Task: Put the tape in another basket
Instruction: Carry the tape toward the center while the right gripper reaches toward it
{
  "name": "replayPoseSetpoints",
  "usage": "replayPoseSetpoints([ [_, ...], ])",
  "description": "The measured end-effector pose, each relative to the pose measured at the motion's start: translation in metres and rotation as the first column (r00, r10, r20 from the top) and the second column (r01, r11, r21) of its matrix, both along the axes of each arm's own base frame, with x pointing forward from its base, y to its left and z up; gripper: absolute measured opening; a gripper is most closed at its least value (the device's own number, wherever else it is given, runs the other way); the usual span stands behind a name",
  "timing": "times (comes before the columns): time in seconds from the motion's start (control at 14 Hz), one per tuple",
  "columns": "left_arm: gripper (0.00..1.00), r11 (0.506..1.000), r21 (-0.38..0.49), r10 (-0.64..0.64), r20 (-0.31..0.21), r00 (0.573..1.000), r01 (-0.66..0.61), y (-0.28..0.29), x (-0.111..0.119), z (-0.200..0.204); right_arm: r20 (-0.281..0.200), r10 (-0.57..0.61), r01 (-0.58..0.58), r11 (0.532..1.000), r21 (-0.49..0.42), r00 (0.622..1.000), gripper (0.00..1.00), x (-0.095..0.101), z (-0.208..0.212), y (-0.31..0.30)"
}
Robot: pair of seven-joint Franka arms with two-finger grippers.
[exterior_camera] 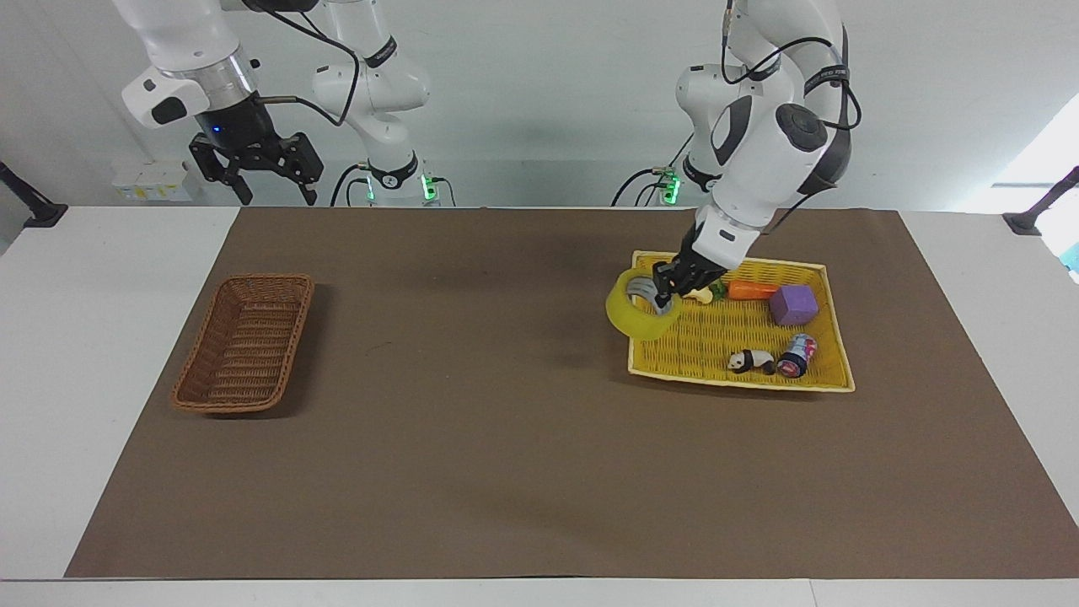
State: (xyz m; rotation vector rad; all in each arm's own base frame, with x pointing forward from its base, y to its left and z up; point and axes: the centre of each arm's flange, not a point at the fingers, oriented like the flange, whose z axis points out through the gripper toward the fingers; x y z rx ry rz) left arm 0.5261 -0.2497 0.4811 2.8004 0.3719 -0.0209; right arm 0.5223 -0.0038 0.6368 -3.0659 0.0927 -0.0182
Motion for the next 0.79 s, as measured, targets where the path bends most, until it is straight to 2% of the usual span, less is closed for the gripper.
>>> replayPoseSetpoints([
  [0.14,0.22,0.999,-0.043,0.000,-0.007,1.000,-0.001,-0.034,-0.012,0.013,0.033,0.005,-0.006,0.998,0.056,0.999,1.00,0.012,-0.020,0.014],
  [0.29,0.22,0.996,-0.089,-0.022,-0.016,1.000,0.020,-0.064,-0.026,0.023,0.037,0.034,-0.037,0.996,0.084,0.999,1.00,0.029,-0.047,0.042],
  [0.57,0.22,0.990,-0.140,-0.013,-0.004,1.000,0.012,-0.110,-0.050,0.036,-0.017,0.042,-0.037,0.973,0.227,0.999,1.00,0.058,-0.110,0.092],
  [0.79,0.22,0.989,-0.150,-0.006,-0.009,1.000,0.004,-0.130,-0.064,0.038,-0.073,0.008,0.018,0.936,0.352,0.997,1.00,0.059,-0.132,0.105],
])
